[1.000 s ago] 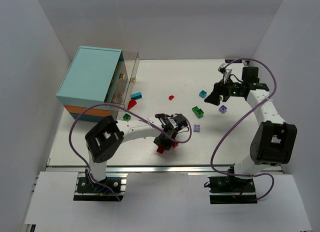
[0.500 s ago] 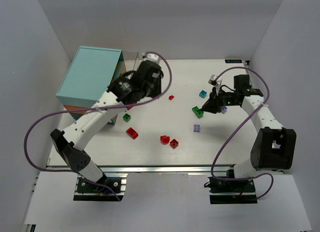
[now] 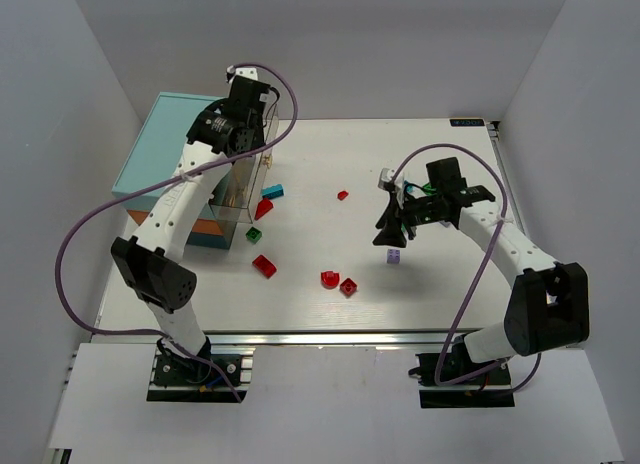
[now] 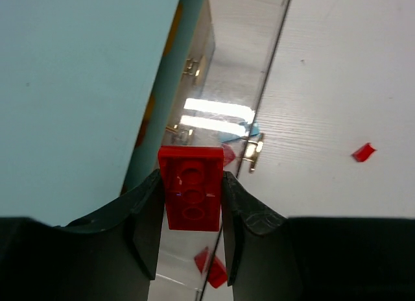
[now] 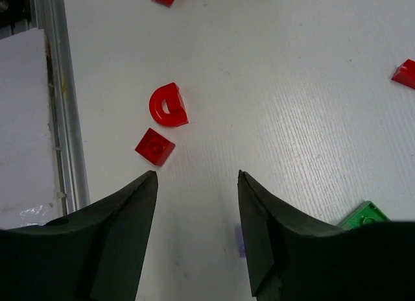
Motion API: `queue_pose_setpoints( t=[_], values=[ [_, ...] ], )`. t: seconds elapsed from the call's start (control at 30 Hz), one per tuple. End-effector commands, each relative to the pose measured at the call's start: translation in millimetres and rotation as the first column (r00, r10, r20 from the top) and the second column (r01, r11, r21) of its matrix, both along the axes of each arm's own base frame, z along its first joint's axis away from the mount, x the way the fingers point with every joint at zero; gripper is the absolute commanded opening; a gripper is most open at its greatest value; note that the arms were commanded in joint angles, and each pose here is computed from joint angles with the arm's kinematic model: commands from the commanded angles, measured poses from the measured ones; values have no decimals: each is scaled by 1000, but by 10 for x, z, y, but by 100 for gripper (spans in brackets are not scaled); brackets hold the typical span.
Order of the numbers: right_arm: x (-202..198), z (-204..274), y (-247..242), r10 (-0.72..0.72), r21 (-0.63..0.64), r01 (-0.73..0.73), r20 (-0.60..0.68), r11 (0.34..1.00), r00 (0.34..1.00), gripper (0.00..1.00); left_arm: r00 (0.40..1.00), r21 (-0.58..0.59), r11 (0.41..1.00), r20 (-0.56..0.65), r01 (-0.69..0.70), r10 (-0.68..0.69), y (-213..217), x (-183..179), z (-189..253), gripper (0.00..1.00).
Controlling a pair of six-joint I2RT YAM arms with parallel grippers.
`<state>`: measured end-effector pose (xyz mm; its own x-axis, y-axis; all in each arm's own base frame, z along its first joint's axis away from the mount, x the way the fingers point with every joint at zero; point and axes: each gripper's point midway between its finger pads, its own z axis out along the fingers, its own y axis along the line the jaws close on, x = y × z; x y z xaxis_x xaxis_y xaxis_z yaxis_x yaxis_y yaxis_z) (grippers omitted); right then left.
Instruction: Sort the legos into containers by color
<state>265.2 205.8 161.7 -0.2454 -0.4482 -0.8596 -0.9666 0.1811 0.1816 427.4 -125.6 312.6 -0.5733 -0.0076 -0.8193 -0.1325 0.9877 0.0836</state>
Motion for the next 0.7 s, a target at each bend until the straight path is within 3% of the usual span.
queue_pose_setpoints(
  t=[0.0, 0.03, 0.07, 0.17, 0.2, 0.3, 0.53, 0.67],
  values=[
    [27, -6, 78, 18, -19, -17, 54, 1000, 998, 59, 1000, 54, 998, -1, -19, 20, 251, -47, 89, 10],
    [28, -31, 85, 19, -29, -17, 52, 999, 998, 62, 1000, 54, 998, -10, -18, 19, 245, -46, 37, 15],
    [9, -41, 133, 34, -36, -32, 57, 999, 998, 66, 999, 61, 998, -35, -32, 34, 306, -51, -73, 28],
    [11, -109, 170, 42, -69, -38, 59, 997, 997, 70, 997, 59, 997, -65, -48, 52, 384, -46, -192, 46],
    [18, -148, 165, 39, -88, -34, 58, 996, 998, 71, 996, 58, 997, -73, -43, 47, 377, -54, -219, 57],
    [-15, -255, 189, 47, -130, -40, 51, 991, 998, 75, 997, 39, 999, -63, -38, 40, 372, -18, -182, 70],
    [-148, -515, 218, 9, -249, -10, -4, 968, 1000, 81, 1000, -48, 999, -29, 8, -10, 258, -104, 43, 74],
    [-305, -719, 257, -17, -324, 9, -22, 946, 1000, 81, 983, -210, 961, 20, 182, -182, -76, -391, 152, 78]
  ],
)
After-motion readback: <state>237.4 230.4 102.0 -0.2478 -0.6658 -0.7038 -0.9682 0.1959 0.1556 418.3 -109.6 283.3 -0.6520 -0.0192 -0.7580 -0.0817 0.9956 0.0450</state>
